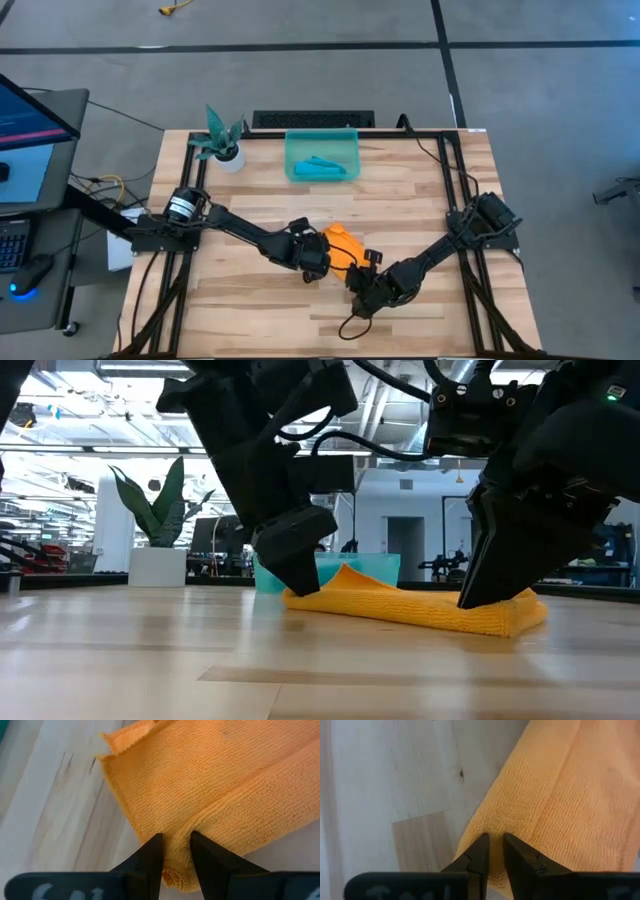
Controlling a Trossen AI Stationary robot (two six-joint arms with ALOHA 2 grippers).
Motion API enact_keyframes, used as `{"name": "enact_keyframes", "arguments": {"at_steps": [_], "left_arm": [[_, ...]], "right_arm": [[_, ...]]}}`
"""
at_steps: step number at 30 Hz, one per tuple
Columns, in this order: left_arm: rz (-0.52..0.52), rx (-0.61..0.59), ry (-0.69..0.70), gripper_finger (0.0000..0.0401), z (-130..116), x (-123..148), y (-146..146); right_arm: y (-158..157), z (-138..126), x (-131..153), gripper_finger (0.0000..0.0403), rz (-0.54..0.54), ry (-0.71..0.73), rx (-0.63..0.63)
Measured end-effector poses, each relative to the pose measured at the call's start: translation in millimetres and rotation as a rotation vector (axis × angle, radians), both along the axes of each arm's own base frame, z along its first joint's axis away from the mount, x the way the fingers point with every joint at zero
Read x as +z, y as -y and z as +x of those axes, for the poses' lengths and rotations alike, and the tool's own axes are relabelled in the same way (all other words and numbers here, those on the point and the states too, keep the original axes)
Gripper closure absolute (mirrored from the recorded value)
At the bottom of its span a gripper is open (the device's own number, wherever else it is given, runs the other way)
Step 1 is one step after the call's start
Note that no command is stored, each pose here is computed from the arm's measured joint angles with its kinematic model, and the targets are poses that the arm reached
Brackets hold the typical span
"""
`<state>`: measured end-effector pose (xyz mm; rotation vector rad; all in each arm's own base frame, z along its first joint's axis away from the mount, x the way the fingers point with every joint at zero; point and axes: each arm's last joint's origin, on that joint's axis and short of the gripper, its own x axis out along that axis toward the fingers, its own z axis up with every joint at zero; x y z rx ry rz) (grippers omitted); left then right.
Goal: Roll microfiber towels into tight, uniform cylinder then place into a basket
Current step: Roll the orange microfiber cloth
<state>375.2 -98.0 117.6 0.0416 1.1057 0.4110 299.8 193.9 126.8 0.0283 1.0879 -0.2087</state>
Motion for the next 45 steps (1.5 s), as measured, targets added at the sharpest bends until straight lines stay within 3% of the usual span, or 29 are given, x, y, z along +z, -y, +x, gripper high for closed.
{"name": "enact_keyframes", "arguments": {"at_steps": [10,15,30,45], "left_arm": [[-0.074,0.150,0.016,0.0305,-14.9,-2.3,25.4],[-0.103,0.190,0.030,0.0305,-17.7,-2.4,31.7],[-0.112,0.203,0.036,0.0305,-17.4,-2.5,31.4],[-0.118,0.213,0.040,0.0305,-17.4,-2.6,31.4]], "right_arm": [[0.5,-3.6,-0.7,0.0252,-0.005,-0.008,-0.061],[2.9,-6.8,-1.2,0.0237,-0.024,-0.036,-0.087],[-4.7,-1.0,13.9,0.0273,-0.087,-0.035,0.004],[-50.9,-36.9,50.8,0.0296,-0.346,0.021,0.089]]}}
